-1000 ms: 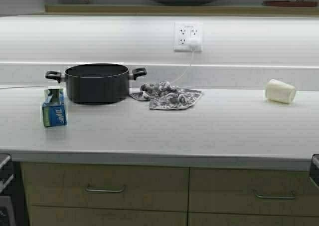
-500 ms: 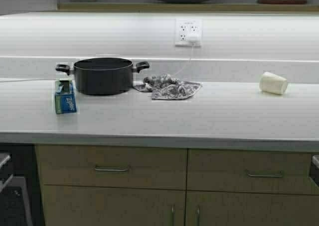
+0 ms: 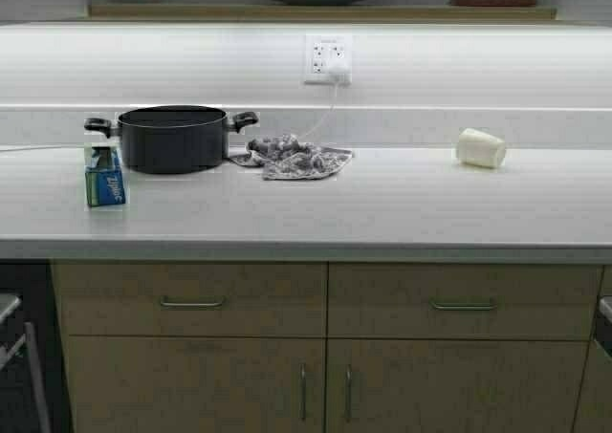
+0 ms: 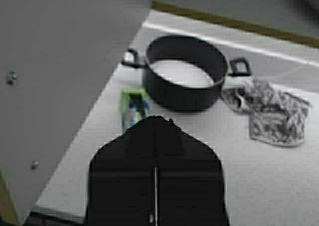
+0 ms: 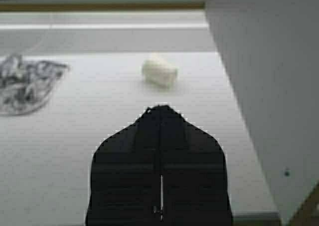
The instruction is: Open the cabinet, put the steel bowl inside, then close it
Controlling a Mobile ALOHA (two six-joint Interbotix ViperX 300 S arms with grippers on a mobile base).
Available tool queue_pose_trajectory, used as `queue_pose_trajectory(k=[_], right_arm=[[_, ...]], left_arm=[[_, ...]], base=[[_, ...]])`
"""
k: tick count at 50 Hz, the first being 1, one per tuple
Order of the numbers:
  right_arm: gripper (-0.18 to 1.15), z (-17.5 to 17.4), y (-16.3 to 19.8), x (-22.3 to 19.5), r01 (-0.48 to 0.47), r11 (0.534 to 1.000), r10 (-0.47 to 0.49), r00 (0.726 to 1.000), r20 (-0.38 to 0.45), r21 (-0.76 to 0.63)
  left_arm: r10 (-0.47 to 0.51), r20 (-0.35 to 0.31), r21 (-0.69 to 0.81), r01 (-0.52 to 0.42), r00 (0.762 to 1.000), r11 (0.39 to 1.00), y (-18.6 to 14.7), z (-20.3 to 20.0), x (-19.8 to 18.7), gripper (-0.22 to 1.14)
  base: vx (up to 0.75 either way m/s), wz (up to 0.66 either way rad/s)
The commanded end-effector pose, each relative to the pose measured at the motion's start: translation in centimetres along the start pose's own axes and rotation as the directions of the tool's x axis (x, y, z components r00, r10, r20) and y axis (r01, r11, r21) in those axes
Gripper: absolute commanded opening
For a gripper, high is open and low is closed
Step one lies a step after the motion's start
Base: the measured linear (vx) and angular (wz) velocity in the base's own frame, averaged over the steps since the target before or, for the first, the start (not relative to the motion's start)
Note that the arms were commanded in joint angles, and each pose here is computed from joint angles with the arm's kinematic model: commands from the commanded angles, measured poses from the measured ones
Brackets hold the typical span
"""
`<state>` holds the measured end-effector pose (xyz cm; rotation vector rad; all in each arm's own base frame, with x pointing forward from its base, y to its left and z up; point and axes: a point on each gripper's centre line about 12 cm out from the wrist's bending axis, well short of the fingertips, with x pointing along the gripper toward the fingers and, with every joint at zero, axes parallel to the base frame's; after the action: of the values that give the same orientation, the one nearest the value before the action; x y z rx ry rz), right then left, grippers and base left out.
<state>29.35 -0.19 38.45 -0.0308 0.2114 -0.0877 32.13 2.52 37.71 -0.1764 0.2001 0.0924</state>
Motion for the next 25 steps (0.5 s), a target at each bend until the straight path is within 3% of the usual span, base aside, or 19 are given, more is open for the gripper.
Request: queue_pose_trajectory(k=[1, 7, 13, 25], right_arm=[[0.07, 3.1, -1.9, -1.1, 0.064, 0.998, -0.065, 0.995, 0.074, 0.019], [0.06, 5.3, -4.5, -1.5, 0.149, 0.988, -0.152, 0.981, 0.123, 0.037], [0.06, 7.4, -7.3, -1.2, 0.236, 0.970, -0.242, 0.958, 0.154, 0.058], [0.06, 11.1, -13.2, 0.8, 0.376, 0.922, -0.388, 0.899, 0.203, 0.097]], left_arm=[[0.050, 0.075, 0.018, -0.052, 0.996, 0.998, 1.2, 3.8, -1.9, 0.04], [0.138, 0.124, 0.037, -0.143, 0.983, 0.989, 3.6, 6.4, -2.8, 0.04], [0.242, 0.171, 0.029, -0.250, 0.955, 0.968, 6.8, 8.7, -3.3, 0.04], [0.413, 0.245, -0.038, -0.417, 0.877, 0.908, 13.1, 12.6, -3.6, 0.04]], base=[[-0.16, -0.07], [-0.15, -0.05], [-0.15, -0.03], [-0.13, -0.04]])
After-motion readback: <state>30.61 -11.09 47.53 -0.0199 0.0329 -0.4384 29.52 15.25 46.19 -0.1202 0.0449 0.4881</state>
